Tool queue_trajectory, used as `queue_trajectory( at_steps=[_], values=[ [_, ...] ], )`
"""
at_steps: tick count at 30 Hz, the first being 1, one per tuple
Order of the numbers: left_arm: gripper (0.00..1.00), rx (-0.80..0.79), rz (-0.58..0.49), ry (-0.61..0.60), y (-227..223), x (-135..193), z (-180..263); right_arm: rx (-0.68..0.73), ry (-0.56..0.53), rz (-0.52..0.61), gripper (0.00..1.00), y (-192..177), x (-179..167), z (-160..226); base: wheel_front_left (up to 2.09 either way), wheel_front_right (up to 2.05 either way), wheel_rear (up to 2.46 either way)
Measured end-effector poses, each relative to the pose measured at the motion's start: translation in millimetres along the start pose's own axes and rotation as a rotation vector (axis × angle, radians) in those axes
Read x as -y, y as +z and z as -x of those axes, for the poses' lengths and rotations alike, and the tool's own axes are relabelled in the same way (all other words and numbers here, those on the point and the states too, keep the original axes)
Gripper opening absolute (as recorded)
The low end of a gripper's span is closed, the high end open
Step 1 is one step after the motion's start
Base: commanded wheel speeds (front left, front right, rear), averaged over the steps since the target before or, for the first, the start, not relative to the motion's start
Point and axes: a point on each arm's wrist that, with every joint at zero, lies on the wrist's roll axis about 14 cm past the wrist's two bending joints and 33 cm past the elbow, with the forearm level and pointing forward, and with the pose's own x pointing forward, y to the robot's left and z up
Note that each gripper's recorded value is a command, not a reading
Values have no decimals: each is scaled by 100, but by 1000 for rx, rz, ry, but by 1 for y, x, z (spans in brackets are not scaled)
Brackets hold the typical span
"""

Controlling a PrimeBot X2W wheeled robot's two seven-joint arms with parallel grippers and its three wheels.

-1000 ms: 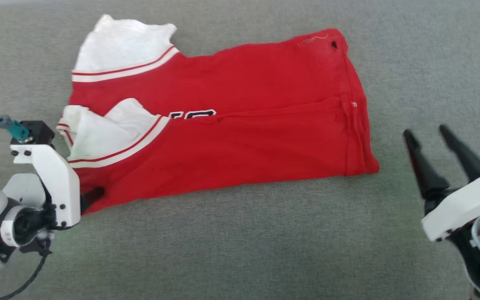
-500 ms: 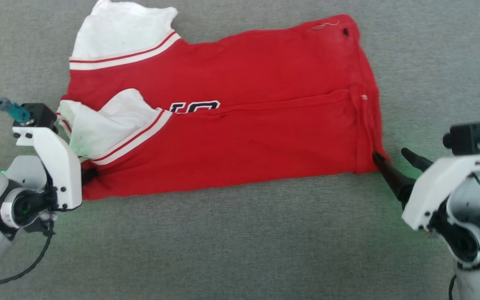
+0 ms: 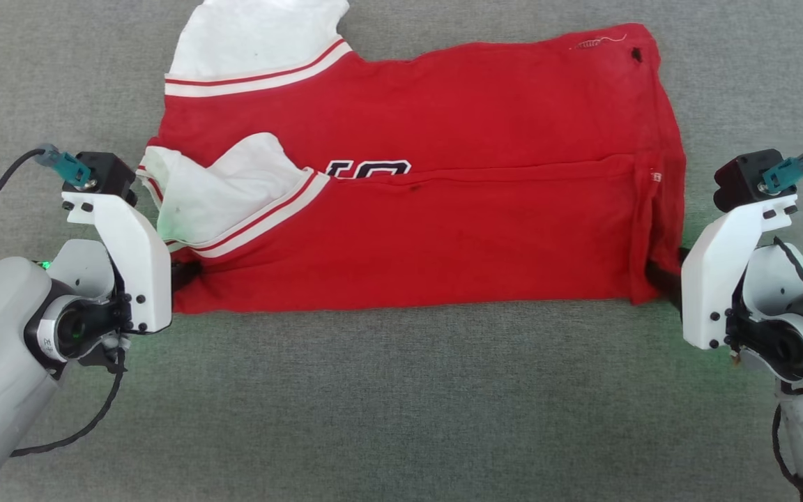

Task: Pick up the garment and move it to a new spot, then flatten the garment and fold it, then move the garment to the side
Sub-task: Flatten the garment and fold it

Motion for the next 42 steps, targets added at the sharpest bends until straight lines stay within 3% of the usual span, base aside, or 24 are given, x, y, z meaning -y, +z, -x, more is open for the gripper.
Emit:
queue_trajectory(
  at_steps=[16,25,32,33,34,35,36,42],
  values=[
    [0,45,-1,-2,4,6,30,22,11,5,0,1,2,31,0,0,0],
    [0,31,-12,3,-22,15,59,8,-2,-12,0,-16,6,56,0,0,0],
    [0,-17,14,-9,-49,23,56,-23,-9,-45,0,-36,7,57,0,0,0],
    [10,-21,17,-11,-51,23,54,-11,-5,-41,10,-34,5,56,0,0,0],
    [47,-17,20,-10,-51,23,53,-8,-7,-37,31,-35,5,55,0,0,0],
    [100,-13,24,-7,-50,22,52,-14,-11,-31,65,-37,5,53,0,0,0],
    [100,-16,27,-3,-50,21,51,-3,-9,-28,100,-36,4,53,0,0,0],
    [100,26,34,57,-26,2,62,92,-9,-39,100,-24,3,60,0,0,0]
  ],
)
